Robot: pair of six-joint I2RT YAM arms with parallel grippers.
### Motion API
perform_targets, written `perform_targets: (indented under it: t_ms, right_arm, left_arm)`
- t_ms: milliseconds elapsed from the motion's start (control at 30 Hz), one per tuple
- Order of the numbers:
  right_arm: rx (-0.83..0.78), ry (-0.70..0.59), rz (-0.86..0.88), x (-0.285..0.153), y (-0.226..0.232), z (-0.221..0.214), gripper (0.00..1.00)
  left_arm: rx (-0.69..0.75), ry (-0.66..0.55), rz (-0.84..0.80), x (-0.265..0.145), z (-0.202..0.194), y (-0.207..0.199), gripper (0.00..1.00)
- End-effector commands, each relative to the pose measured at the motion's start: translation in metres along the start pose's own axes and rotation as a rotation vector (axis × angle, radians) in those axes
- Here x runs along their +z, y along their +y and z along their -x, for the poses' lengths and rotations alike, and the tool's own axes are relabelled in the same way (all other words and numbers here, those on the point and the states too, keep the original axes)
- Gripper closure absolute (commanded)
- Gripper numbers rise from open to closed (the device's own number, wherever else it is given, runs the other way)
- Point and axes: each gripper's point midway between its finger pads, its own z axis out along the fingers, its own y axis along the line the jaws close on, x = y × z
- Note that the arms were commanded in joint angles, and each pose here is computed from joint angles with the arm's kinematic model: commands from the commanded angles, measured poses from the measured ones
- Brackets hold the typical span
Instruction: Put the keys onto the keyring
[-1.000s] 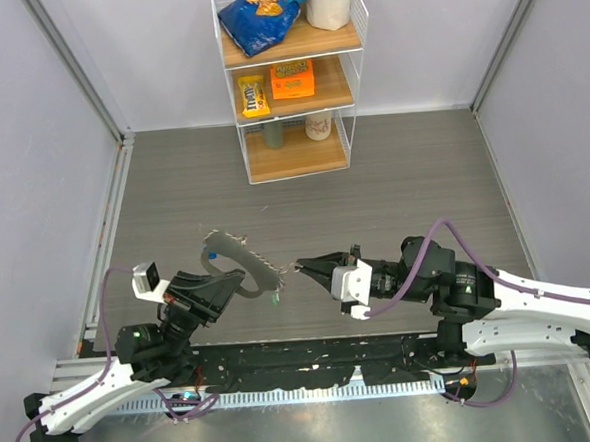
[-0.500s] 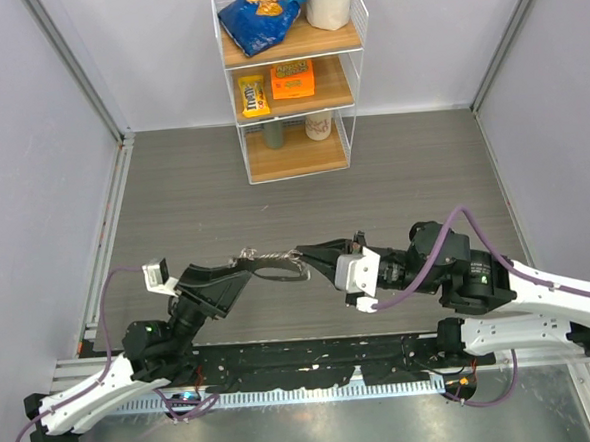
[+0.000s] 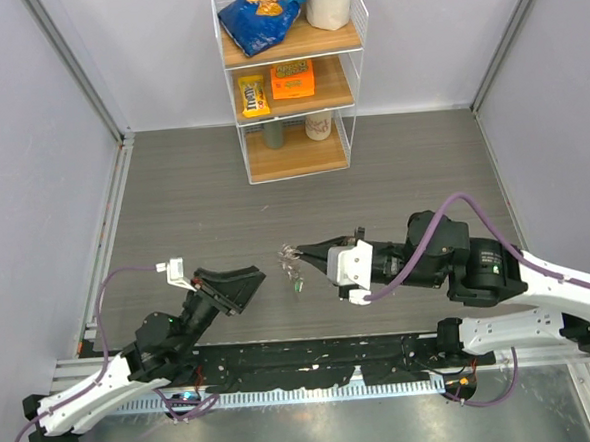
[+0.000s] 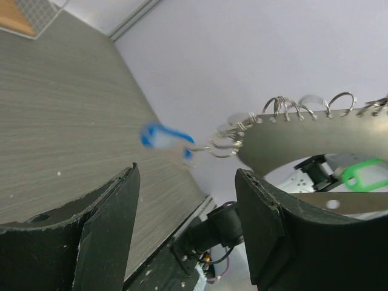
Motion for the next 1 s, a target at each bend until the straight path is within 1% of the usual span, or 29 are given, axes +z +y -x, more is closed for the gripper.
perform_targets:
  t_ms: [0, 67, 167, 400, 500, 800, 967]
  right_arm:
    - [0.047, -0.054, -0.064, -0.014, -0.022, 0.029, 0.95]
    - [0.064, -0.044, -0.071, -0.015, -0.024, 0.030, 0.95]
    - [0.105, -0.020, -0.072, -0.019, -0.027, 0.031, 0.95]
    - [0.175, 0.030, -0.063, -0.025, -0.026, 0.028, 0.95]
    - [0.214, 0.038, -0.058, -0.028, -0.026, 0.031, 0.95]
    - [0.318, 0.067, 0.002, -0.031, -0.015, 0.035, 0.95]
    - [0.384, 0.100, 0.025, -0.024, -0.008, 0.033, 0.94]
  left_arm:
    - [-0.062, -0.159, -0.106, -0.028, 0.054, -0.032, 0.30]
    - [-0.049, -0.141, -0.098, -0.029, 0.052, -0.033, 0.27]
    - [-0.039, -0.116, -0.110, -0.029, 0.051, -0.039, 0.25]
    - [-0.019, -0.072, -0.221, -0.030, 0.059, -0.079, 0.24]
    - [0.030, -0.059, -0.261, -0.031, 0.068, -0.100, 0.24]
    - [0.180, -0.035, -0.288, -0.013, 0.075, -0.128, 0.24]
    - [0.252, 0.005, -0.381, -0.004, 0.072, -0.156, 0.24]
